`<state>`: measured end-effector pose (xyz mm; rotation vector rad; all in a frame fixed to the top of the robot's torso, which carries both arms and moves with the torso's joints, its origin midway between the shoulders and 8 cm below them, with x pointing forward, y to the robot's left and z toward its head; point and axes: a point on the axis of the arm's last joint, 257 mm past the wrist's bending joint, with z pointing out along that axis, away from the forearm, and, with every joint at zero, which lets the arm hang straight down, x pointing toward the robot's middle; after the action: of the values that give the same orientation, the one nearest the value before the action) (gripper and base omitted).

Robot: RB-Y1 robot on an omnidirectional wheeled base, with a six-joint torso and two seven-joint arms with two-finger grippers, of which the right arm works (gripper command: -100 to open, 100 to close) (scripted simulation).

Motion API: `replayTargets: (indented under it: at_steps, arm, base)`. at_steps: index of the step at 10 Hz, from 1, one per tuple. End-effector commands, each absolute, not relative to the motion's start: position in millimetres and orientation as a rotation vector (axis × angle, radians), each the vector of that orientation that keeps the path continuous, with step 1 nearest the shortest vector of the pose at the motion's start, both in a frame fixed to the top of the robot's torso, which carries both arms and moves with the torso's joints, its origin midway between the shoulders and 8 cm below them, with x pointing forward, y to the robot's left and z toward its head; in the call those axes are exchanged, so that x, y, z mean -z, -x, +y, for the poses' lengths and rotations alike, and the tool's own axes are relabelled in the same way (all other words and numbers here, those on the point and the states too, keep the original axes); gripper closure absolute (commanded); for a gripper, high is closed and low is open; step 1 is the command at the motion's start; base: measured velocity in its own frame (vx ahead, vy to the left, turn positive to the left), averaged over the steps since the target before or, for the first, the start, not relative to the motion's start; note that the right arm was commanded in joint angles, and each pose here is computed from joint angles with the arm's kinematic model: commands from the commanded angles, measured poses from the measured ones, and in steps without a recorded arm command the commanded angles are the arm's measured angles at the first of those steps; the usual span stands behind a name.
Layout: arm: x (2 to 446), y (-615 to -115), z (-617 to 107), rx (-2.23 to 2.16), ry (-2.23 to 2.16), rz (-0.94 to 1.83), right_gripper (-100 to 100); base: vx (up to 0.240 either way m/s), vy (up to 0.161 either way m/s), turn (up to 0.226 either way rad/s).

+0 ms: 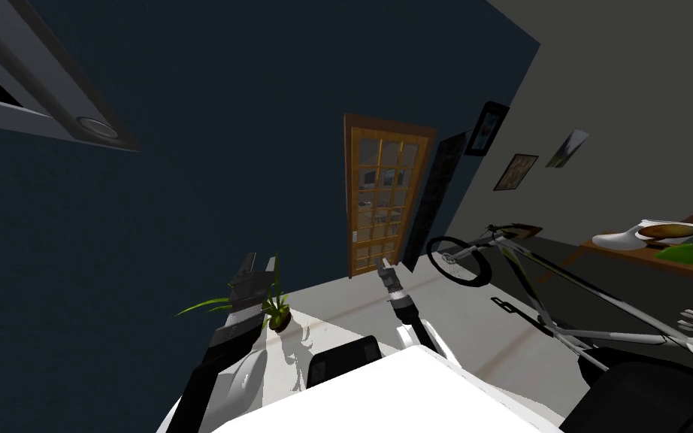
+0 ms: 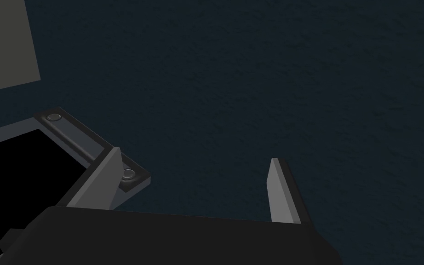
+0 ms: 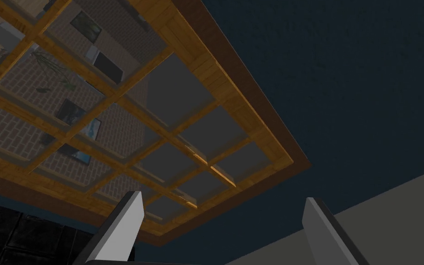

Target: Pull the door open

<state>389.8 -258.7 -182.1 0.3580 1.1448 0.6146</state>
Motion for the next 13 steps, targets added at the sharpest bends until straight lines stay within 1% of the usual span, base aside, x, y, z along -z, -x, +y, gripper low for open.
replayTargets:
  at_steps: [1,7,12,13]
  arm:
    - [193,-391,-258,-0.586,-0.340,1.167,-100]
    - [228,-391,-254,-0.489,-0.274,1.242,-100]
    - [257,-390,-250,-0.415,-0.217,1.301,-100]
    - [268,-388,-248,-0.387,-0.193,1.324,-100]
  base:
    - [0.099,0.026,-0.008]
    - [0.096,0.028,-0.010]
    - [0.100,0.010,-0.011]
    - [0.129,0.019,-0.023]
